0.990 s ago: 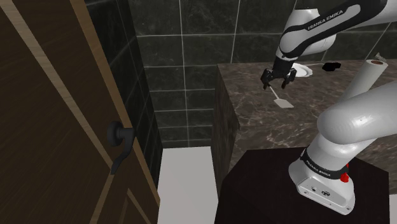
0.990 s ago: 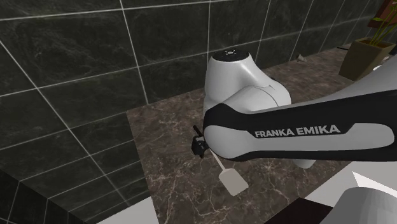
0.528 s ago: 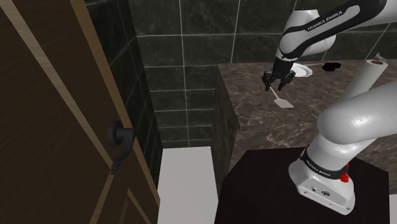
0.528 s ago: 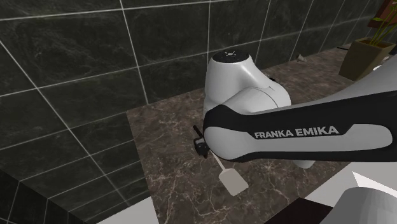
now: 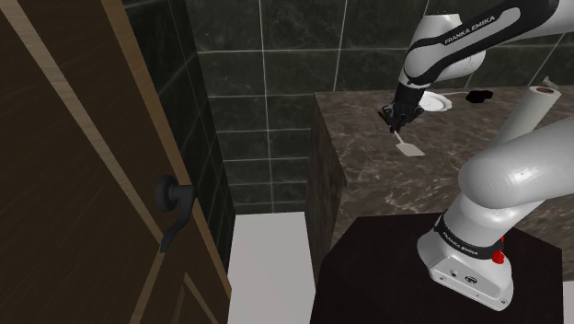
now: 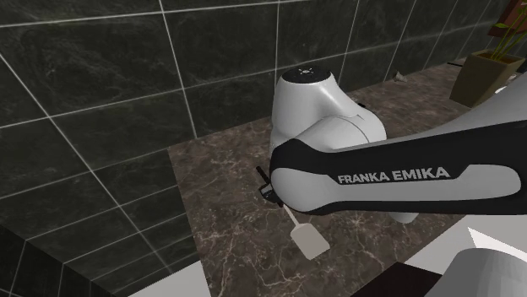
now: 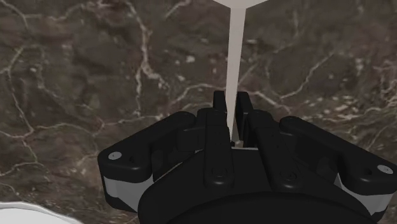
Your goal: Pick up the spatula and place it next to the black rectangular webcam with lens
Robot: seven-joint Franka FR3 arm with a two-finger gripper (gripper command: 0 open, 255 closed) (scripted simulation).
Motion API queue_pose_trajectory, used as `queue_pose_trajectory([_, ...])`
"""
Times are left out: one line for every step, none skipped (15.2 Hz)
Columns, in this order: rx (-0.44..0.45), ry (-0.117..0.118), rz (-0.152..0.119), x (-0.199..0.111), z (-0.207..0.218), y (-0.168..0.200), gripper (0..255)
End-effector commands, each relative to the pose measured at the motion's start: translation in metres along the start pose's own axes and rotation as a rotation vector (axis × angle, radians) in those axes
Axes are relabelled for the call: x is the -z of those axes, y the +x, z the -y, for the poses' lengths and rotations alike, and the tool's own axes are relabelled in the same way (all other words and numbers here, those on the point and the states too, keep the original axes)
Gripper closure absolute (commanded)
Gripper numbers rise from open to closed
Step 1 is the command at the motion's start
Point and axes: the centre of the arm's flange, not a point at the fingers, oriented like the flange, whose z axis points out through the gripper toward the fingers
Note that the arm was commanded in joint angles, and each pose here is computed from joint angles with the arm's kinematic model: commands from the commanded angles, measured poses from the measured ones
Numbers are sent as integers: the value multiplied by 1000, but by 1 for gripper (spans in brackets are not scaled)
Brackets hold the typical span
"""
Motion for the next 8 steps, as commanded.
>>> queue_pose_trajectory([0,0,0,0,0,0,255])
queue_pose_trajectory([0,0,0,5,0,0,255])
queue_pose_trajectory([0,0,0,10,0,1,255])
queue_pose_trajectory([0,0,0,16,0,1,255])
queue_pose_trajectory([0,0,0,21,0,1,255])
queue_pose_trajectory([0,0,0,26,0,2,255])
queue_pose_trajectory([0,0,0,31,0,2,255])
queue_pose_trajectory([0,0,0,37,0,2,255])
